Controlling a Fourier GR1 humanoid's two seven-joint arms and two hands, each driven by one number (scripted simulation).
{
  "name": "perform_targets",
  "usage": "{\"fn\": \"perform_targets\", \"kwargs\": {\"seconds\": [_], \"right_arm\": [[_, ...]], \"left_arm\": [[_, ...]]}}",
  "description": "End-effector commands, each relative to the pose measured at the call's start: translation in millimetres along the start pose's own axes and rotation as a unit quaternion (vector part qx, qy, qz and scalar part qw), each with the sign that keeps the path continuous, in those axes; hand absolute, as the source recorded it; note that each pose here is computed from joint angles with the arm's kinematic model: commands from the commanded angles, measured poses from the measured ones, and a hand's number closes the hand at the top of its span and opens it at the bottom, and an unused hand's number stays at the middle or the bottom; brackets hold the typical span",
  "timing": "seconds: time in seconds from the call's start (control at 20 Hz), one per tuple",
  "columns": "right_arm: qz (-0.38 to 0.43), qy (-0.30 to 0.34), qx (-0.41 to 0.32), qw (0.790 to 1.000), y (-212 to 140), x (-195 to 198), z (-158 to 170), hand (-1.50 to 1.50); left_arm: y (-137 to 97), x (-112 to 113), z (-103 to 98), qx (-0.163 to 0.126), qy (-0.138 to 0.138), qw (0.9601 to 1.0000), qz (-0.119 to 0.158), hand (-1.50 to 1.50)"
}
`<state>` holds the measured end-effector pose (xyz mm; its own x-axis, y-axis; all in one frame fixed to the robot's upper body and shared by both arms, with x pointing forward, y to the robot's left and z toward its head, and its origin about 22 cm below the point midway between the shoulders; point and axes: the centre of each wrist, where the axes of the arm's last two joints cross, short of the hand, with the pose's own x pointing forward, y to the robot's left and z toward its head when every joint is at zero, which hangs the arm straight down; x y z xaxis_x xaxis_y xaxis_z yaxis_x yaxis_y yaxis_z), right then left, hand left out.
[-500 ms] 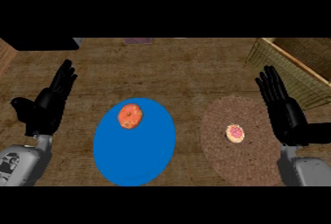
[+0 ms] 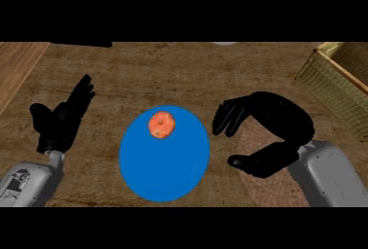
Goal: Pick the cupcake from the placemat and place it in the basket
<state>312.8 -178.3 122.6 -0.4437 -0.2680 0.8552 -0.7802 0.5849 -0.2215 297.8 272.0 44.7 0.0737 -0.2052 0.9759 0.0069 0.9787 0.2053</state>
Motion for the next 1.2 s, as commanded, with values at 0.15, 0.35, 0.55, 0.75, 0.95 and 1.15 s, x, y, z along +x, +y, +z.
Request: {"fn": "perform_targets", "kwargs": {"seconds": [0.15, 0.35, 0.55, 0.75, 0.95, 1.15], "right_arm": [[-0.032, -0.123, 0.234, 0.964, 33.6, 5.6, 22.9, -1.5], [0.024, -0.073, 0.248, 0.966, 30.1, 23.6, 49.7, -1.5], [0.133, 0.011, 0.298, 0.945, 16.3, 75.5, 33.3, -1.5], [0.331, 0.049, 0.272, 0.902, -17.4, 132.1, 5.4, -1.5], [0.444, 0.115, 0.215, 0.862, -43.1, 162.5, -23.6, -1.5], [0.424, 0.167, 0.266, 0.849, -70.4, 172.2, -26.6, -1.5]], "left_arm": [[30.1, -20.1, 9.4, 0.034, 0.053, 0.9979, 0.016, 0.0], [31.6, -6.1, 2.5, 0.03, 0.051, 0.9981, 0.019, 0.0], [64.1, -9.4, 6.1, 0.04, 0.063, 0.997, 0.017, 0.0], [25.8, -31.7, 8.8, 0.028, 0.062, 0.9976, 0.012, 0.0], [27.5, -23.0, 6.1, 0.021, 0.06, 0.9977, 0.022, 0.0], [44.7, -20.7, -0.7, 0.024, 0.051, 0.9983, 0.017, 0.0]]}}
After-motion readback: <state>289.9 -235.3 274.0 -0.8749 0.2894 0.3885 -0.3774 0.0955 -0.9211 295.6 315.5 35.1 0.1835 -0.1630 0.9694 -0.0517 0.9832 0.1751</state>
